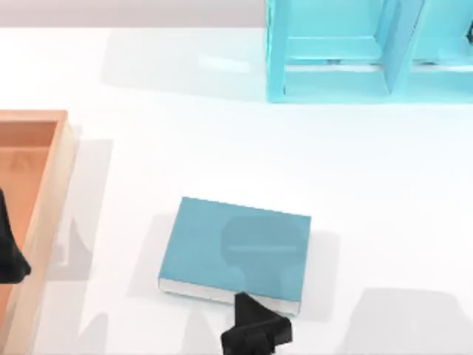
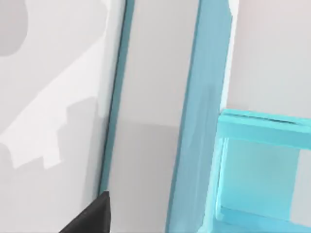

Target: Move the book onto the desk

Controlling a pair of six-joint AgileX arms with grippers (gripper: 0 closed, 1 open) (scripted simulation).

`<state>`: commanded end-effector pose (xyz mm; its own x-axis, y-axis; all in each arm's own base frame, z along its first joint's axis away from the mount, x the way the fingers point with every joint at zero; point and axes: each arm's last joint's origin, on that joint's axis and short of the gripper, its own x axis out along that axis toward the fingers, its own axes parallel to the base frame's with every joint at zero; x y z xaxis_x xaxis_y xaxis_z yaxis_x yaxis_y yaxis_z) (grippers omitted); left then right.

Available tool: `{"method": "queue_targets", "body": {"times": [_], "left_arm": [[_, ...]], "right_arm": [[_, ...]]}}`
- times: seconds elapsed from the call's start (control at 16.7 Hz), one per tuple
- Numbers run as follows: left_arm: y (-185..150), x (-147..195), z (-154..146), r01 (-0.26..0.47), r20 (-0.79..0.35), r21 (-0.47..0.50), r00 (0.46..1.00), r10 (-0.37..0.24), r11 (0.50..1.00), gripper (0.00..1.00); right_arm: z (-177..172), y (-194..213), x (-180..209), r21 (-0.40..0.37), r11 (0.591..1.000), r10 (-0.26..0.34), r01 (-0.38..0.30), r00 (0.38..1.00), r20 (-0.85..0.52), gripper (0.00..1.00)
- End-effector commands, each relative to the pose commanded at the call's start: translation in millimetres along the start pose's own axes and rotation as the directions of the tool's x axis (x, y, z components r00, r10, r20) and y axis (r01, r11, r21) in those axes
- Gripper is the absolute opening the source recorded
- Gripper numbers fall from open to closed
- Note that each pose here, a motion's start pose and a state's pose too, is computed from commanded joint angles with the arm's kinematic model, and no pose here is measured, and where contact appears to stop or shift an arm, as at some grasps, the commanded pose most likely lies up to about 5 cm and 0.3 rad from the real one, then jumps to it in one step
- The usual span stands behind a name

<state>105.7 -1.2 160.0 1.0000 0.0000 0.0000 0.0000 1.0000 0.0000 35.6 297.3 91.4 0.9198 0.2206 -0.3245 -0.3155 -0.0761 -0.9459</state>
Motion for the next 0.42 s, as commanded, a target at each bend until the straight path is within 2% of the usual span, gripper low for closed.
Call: {"method": "queue_targets", "body": {"times": [0.24, 0.42], "left_arm": [[0, 0, 0, 0.000, 0.000, 0.000, 1.000, 0.000, 1.000, 1.00], [0, 0, 0, 0.000, 0.000, 0.000, 1.000, 0.000, 1.000, 1.00]], "right_arm": [[3, -4, -36, 0.046, 0.997, -0.058, 0.057, 0.998, 0.023, 1.00], [4, -6, -44, 0.061, 0.996, -0.074, 0.072, 0.997, 0.032, 1.00]]}}
